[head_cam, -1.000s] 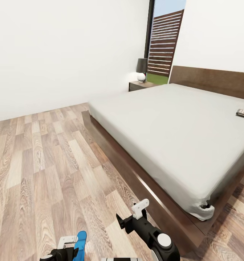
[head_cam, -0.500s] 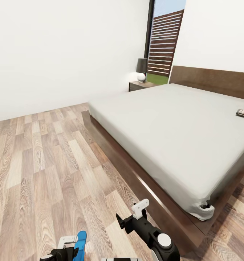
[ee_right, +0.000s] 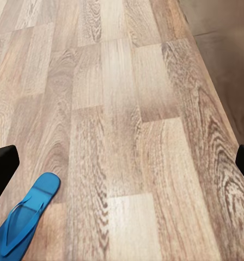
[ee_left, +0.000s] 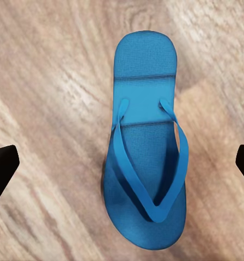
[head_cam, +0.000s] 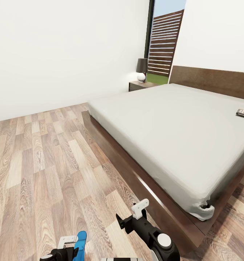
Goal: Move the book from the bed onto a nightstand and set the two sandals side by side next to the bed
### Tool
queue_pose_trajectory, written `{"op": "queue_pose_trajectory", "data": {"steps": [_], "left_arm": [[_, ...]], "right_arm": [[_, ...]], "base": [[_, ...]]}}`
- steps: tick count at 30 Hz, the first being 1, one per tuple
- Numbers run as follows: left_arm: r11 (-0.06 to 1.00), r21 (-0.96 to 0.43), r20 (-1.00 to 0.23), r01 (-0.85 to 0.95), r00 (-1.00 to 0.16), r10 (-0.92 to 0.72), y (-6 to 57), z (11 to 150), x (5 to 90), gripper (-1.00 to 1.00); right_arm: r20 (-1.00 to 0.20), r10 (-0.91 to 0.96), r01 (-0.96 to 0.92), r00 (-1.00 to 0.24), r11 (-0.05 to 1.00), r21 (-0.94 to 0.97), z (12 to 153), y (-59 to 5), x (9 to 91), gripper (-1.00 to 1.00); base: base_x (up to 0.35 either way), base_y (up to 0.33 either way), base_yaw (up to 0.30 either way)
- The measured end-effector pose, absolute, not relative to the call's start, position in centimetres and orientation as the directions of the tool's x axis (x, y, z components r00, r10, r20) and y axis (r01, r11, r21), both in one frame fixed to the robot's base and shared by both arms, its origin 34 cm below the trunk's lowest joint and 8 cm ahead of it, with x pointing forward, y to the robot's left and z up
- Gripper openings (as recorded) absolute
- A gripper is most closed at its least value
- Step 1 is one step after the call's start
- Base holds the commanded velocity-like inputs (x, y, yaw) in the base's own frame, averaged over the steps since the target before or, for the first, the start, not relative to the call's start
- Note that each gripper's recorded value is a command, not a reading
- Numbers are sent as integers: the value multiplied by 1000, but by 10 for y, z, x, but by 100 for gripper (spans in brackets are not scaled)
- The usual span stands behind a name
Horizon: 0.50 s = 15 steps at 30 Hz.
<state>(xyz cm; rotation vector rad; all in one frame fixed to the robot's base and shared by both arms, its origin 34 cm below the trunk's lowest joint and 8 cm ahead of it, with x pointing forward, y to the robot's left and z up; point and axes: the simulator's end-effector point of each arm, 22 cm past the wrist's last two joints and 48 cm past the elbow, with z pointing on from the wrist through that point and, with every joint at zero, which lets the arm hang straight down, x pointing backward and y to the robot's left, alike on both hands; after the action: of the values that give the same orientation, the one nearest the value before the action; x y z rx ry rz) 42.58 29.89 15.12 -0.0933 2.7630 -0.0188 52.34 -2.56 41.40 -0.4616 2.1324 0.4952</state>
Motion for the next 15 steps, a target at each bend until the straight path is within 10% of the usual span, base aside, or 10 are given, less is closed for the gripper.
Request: {"op": "queue_pose_trajectory", "data": {"steps": [15], "left_arm": [[998,-25,-367,-63,-928,-68,299,151,426,100]], "right_arm": [[-823,-143,-491,-550,852,180,414,-25,524,100]], "base": [[0,0,0]]}}
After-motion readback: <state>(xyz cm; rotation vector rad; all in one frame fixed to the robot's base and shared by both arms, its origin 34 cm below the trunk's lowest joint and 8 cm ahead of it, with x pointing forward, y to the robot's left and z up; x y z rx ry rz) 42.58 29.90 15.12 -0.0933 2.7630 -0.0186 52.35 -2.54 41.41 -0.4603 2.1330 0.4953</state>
